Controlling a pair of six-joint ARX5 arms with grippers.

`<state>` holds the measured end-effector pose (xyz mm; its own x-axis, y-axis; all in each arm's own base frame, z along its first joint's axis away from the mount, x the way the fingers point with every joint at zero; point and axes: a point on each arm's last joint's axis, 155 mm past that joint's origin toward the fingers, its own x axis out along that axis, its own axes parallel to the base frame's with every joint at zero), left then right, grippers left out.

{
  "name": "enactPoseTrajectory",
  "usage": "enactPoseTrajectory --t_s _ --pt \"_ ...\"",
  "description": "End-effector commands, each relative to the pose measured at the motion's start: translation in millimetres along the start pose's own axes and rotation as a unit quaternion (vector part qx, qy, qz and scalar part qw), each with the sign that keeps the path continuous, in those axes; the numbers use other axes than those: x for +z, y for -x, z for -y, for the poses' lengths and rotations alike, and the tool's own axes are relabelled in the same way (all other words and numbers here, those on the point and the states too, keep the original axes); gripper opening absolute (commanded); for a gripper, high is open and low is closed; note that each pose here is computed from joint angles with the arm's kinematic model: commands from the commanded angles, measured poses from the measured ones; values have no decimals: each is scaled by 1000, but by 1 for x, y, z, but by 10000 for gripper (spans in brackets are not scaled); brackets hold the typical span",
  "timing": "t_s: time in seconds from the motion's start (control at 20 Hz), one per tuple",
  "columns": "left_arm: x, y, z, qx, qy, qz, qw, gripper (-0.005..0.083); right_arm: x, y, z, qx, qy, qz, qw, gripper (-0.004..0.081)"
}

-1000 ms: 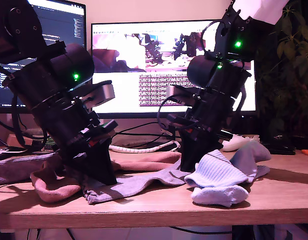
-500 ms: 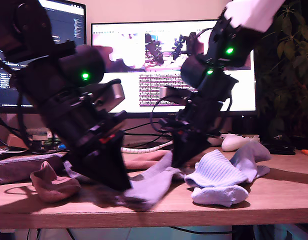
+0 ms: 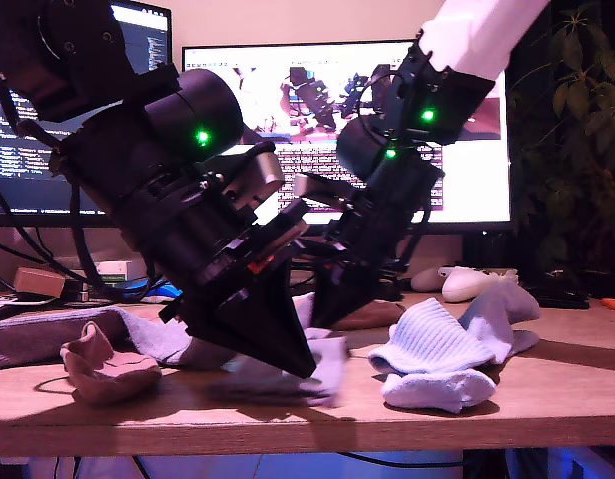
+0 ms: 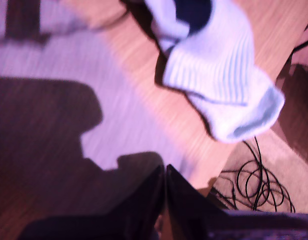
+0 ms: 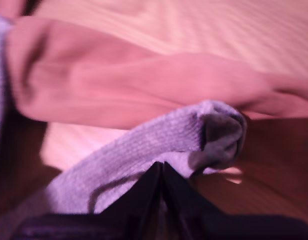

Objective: Pair up the socks based on colour and pattern, by placing them on top of one another

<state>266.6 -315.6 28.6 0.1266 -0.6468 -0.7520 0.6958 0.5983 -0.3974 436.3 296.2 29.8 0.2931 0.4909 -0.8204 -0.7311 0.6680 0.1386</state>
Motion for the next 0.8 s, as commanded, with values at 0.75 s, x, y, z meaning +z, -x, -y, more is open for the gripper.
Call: enactPoseTrajectory --t_s 0.75 --pt "48 94 -14 113 -111 98 982 -19 82 134 -3 -47 18 107 993 -11"
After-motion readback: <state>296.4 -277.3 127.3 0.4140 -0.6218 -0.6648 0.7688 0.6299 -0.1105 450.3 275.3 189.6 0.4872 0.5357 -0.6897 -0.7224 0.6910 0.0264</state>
